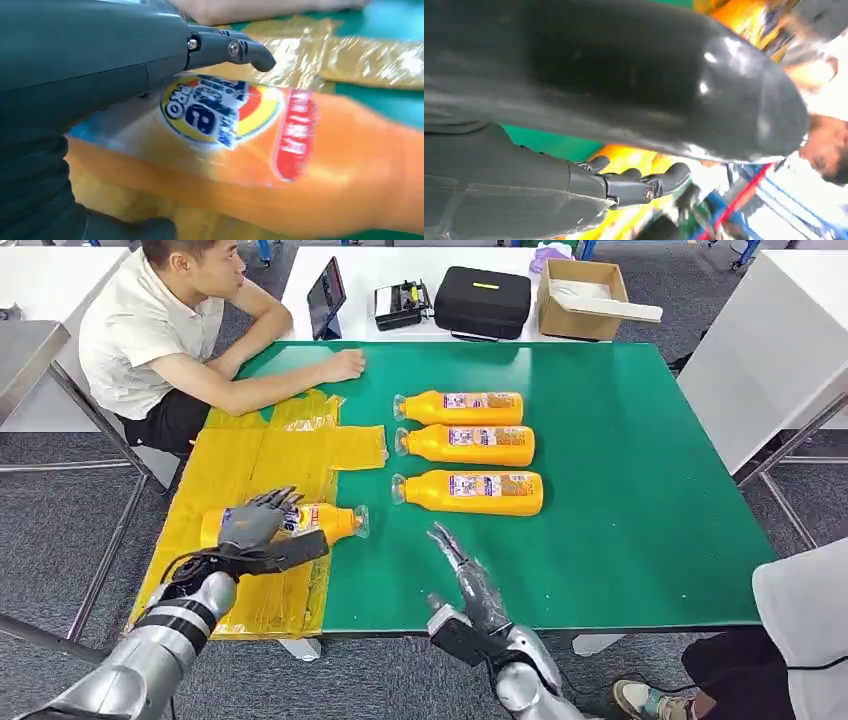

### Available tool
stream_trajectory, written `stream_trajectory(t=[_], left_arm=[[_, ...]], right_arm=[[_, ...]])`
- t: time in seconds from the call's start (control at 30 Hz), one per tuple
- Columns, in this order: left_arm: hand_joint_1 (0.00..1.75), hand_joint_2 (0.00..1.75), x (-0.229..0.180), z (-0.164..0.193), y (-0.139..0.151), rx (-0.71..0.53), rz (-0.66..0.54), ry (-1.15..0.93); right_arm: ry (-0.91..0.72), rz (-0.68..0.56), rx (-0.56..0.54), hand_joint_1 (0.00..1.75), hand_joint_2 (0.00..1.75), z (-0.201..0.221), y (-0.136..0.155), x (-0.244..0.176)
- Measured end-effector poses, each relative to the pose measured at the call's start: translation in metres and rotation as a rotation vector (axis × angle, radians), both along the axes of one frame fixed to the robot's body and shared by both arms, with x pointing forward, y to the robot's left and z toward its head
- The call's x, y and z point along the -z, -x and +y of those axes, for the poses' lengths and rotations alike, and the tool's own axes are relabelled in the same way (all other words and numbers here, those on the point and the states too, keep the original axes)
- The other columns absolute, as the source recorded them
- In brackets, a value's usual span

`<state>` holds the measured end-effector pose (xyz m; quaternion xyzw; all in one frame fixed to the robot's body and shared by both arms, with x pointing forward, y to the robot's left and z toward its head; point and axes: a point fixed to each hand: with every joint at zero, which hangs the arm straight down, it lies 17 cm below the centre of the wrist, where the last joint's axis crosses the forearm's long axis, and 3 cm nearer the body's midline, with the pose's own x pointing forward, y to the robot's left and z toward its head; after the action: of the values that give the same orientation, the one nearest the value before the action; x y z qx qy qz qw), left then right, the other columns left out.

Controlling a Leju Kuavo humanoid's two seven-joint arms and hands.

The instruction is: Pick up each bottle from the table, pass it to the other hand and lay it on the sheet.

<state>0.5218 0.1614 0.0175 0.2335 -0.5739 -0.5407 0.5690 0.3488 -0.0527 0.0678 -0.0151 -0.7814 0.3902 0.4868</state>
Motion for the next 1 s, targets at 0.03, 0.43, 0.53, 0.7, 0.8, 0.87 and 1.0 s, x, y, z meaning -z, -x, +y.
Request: stream_trajectory(t=[0.03,0.43,0.53,0.7,0.8,0.87,1.0], left_arm=[[0.0,1.75,-0.004,-0.005,0.005,-0.017,-0.042,0.039],[0.0,1.75,-0.034,-0.054,0.071,-0.034,-0.224,0.269],[0.0,1.75,-0.049,-0.064,0.088,-0.043,-0.295,0.331],[0.0,1.75,-0.084,-0.078,0.102,-0.028,-0.381,0.413],[0.0,1.75,-0.104,-0.091,0.113,-0.004,-0.411,0.483],[0.0,1.75,-0.117,-0.096,0.12,0.007,-0.441,0.527],[0.0,1.75,-0.141,-0.103,0.129,0.006,-0.51,0.604]], right_arm=[[0.036,-0.052,0.04,0.0,0.0,-0.006,-0.004,-0.005],[0.098,-0.168,0.139,0.0,0.0,-0.035,-0.008,-0.025],[0.114,-0.178,0.158,0.0,0.0,-0.046,-0.007,-0.026],[0.288,-0.231,0.234,0.0,0.0,-0.07,-0.011,-0.015],[0.401,-0.223,0.287,0.0,0.0,-0.098,-0.02,-0.003],[0.424,-0.219,0.306,0.0,0.0,-0.115,-0.027,-0.001],[0.468,-0.197,0.319,0.0,0.0,-0.142,-0.038,0.005]])
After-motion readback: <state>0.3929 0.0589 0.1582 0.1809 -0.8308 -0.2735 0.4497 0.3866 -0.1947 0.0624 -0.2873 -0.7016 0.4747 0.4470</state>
